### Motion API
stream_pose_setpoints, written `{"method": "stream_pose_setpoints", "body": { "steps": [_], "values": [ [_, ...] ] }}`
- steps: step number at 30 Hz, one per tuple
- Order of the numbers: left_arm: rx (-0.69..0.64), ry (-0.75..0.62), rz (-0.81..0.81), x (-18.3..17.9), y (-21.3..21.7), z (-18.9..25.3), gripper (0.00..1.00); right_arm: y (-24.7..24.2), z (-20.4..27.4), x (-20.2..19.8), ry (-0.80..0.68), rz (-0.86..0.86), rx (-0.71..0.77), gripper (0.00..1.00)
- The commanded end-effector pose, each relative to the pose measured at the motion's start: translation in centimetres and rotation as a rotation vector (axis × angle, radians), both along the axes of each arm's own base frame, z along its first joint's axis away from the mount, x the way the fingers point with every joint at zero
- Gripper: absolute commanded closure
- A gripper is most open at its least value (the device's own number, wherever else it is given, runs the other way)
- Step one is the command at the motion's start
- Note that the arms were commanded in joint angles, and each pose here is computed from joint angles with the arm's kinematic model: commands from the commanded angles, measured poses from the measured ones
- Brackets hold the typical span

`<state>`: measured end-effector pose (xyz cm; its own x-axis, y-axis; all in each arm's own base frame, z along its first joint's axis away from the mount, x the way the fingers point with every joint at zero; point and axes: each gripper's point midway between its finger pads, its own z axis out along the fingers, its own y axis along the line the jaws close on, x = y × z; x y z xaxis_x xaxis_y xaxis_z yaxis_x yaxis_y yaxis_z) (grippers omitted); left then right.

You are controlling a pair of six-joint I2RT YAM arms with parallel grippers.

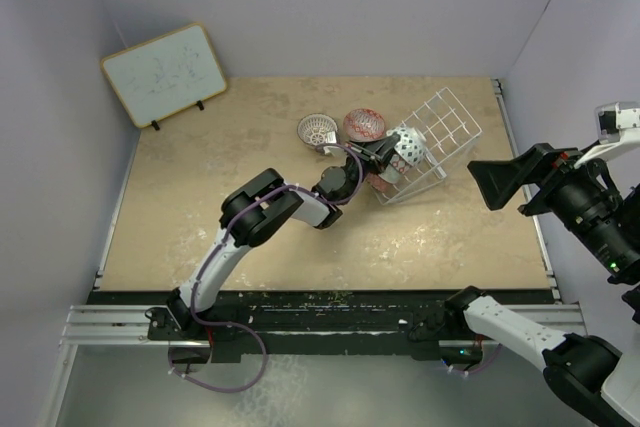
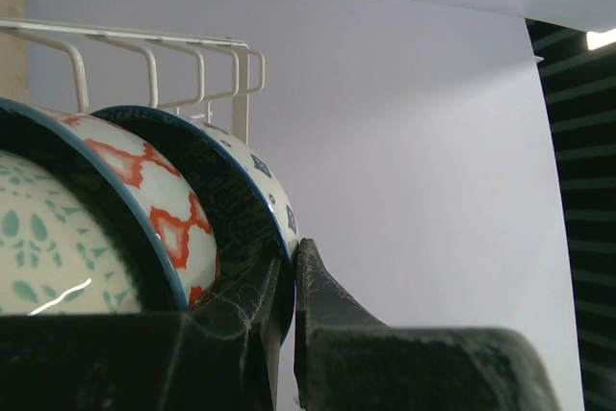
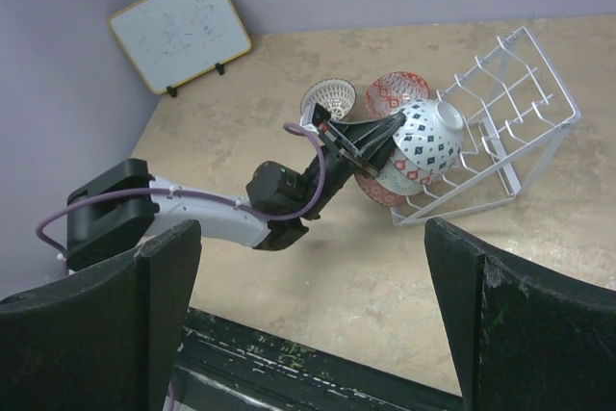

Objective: Load the bowls into the dish rack

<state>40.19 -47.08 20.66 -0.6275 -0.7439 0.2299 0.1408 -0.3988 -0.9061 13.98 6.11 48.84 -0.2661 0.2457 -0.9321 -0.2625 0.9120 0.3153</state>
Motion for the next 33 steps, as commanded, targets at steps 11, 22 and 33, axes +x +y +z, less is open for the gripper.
{"method": "stream_pose_setpoints", "body": {
  "steps": [11, 22, 33],
  "values": [
    [0.017, 0.067, -0.051, -1.4, 0.9, 2.8, 0.84, 0.1, 0.6, 0.4, -0.031, -0.006, 0.017, 0.00],
    [0.064, 0.111, -0.057, -1.3, 1.0, 2.1, 0.68, 0.1, 0.6, 0.4, -0.031, -0.006, 0.017, 0.00],
    [0.152, 0.153, -0.061, -1.2, 2.1, 1.3, 0.46, 0.5, 0.4, 0.9, -0.030, 0.002, 0.014, 0.00]
  ]
}}
